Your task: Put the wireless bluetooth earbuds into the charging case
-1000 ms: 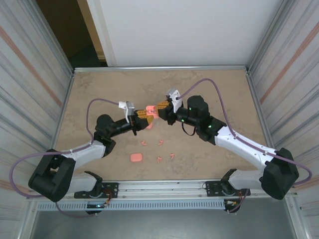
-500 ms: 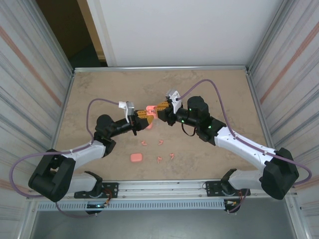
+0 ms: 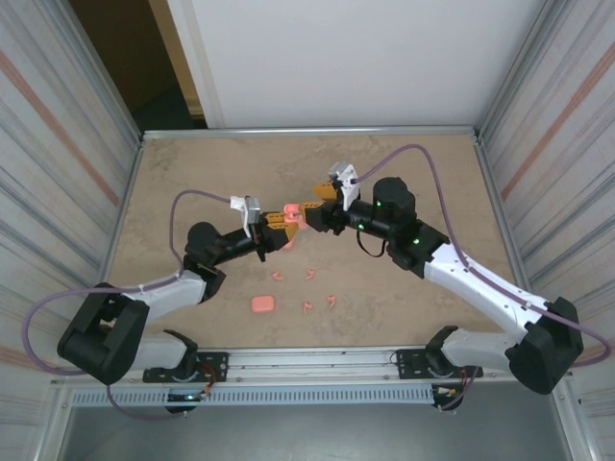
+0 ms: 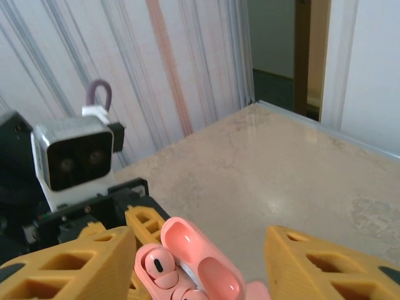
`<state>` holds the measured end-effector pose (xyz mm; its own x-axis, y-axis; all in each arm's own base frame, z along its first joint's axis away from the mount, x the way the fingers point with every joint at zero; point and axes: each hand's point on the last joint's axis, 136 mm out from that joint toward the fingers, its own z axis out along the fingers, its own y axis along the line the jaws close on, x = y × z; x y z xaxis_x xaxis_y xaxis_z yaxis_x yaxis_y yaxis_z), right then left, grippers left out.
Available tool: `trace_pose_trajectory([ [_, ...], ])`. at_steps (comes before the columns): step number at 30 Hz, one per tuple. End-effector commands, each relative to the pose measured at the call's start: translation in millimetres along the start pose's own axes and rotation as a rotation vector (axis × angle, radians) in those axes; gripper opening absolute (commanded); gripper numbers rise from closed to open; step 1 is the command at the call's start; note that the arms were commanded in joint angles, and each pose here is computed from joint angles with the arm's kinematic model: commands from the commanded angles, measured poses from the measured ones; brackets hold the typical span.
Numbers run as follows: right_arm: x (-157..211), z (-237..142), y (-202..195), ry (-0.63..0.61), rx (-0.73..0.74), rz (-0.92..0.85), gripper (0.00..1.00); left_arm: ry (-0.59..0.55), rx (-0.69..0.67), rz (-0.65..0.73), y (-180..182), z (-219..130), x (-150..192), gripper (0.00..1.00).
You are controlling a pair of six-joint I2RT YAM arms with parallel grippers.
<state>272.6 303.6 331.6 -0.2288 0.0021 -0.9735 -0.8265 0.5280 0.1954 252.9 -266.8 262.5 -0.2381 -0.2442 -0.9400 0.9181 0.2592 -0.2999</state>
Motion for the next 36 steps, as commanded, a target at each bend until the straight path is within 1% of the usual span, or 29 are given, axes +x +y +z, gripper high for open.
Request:
trace_pose_trajectory([
  [1,-26.1,-17.6,2.7,-0.057,-0.003,0.026,0.64,-0.056,0.034,0.084,-8.2,2.7,-16.3,0.0],
  [6,-28.0,-34.6,-9.8,-0.086,0.037,0.065,0.78,-0.077,0.028,0.105,-7.4,3.9,-22.3,0.0],
  [12,-20.9,-53.1,-33.2,-0.117,0.102,0.154,0.94,-0.099,0.025,0.159,-6.9,9.9,-38.3,0.0],
  [14,-23.3,-63.9,-36.4,-0.149,0.109,0.178,1.0,-0.103,0.026,0.179,-6.8,13.4,-45.4,0.0],
  [19,-17.0,-84.8,-58.6,-0.202,0.147,0.28,0.99,-0.114,0.006,0.217,-1.0,21.3,-73.3,0.0],
  [24,-13.8,-102.8,-72.1,-0.236,0.156,0.349,0.99,-0.165,0.004,0.258,3.8,23.9,-109.2,0.0],
  [30,-9.2,-114.9,-84.0,-0.259,0.188,0.388,0.99,-0.202,0.018,0.289,8.1,32.2,-146.1,0.0],
  [33,-5.3,-119.1,-91.3,-0.261,0.216,0.4,0.99,-0.213,0.036,0.281,9.1,37.7,-164.3,0.0],
  [36,-3.1,-122.2,-96.6,-0.258,0.234,0.409,0.99,-0.236,0.067,0.288,6.8,42.9,-176.3,0.0],
])
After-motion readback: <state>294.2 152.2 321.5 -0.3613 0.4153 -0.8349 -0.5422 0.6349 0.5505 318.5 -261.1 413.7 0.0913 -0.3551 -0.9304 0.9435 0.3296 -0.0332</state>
